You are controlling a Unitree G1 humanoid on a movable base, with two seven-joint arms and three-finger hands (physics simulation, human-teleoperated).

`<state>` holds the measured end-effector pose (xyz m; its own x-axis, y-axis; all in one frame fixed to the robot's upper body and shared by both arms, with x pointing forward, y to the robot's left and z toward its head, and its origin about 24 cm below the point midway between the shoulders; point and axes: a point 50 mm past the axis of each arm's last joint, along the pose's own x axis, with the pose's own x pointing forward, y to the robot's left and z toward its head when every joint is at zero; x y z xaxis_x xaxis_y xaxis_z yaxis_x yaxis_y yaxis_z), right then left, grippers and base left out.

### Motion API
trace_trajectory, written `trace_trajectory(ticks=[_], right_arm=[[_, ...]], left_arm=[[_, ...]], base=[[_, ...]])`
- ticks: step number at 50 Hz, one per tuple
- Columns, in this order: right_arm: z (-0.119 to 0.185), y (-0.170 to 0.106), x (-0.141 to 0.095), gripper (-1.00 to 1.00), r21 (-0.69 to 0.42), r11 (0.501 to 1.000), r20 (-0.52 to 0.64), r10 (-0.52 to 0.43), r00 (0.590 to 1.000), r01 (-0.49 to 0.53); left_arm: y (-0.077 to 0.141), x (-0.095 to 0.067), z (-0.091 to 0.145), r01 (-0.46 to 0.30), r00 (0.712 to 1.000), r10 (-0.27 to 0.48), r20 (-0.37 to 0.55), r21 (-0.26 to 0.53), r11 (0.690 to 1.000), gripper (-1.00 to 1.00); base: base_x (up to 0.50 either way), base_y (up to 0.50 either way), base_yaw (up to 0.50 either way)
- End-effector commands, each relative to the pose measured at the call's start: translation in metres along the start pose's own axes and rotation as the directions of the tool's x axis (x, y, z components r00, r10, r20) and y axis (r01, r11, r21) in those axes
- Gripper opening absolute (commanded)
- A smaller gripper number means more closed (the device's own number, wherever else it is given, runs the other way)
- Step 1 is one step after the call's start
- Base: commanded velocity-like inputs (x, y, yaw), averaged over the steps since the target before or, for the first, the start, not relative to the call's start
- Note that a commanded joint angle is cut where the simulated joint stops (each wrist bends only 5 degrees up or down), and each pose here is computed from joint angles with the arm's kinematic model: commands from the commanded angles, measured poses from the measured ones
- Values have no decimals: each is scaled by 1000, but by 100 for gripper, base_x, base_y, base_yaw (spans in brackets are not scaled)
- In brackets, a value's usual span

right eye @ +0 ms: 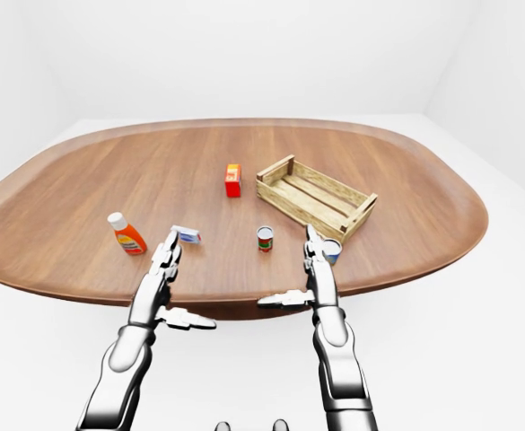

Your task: Pick up the tomato sauce, and put it in the wooden tray.

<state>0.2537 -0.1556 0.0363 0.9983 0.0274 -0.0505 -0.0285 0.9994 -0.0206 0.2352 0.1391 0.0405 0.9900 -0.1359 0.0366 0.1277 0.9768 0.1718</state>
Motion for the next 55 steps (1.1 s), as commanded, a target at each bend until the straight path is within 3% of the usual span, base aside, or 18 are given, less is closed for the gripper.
trace_trajectory(ticks=[1,5,13,24,55], right_arm=[[0,2,1,100,-1,1000,-6,24,1000,-24],[1,2,1,100,3,1000,-4,27,1000,-27],[1,2,1,100,7,999,0,37,999,-37],[2,2,1,100,15,999,7,43,999,-43],[2,2,0,100,29,998,19,57,998,-58]], left_arm=[[1,-1,6,54,998,-52,32,-56,997,100],[3,1,6,39,999,-36,36,-63,997,100],[-4,-1,-1,48,999,-48,-6,4,999,100],[0,0,2,36,999,-35,12,-30,999,100],[-1,0,2,35,999,-35,12,-25,999,100]], base=[[50,0,0],[50,0,0],[50,0,0],[50,0,0],[50,0,0]])
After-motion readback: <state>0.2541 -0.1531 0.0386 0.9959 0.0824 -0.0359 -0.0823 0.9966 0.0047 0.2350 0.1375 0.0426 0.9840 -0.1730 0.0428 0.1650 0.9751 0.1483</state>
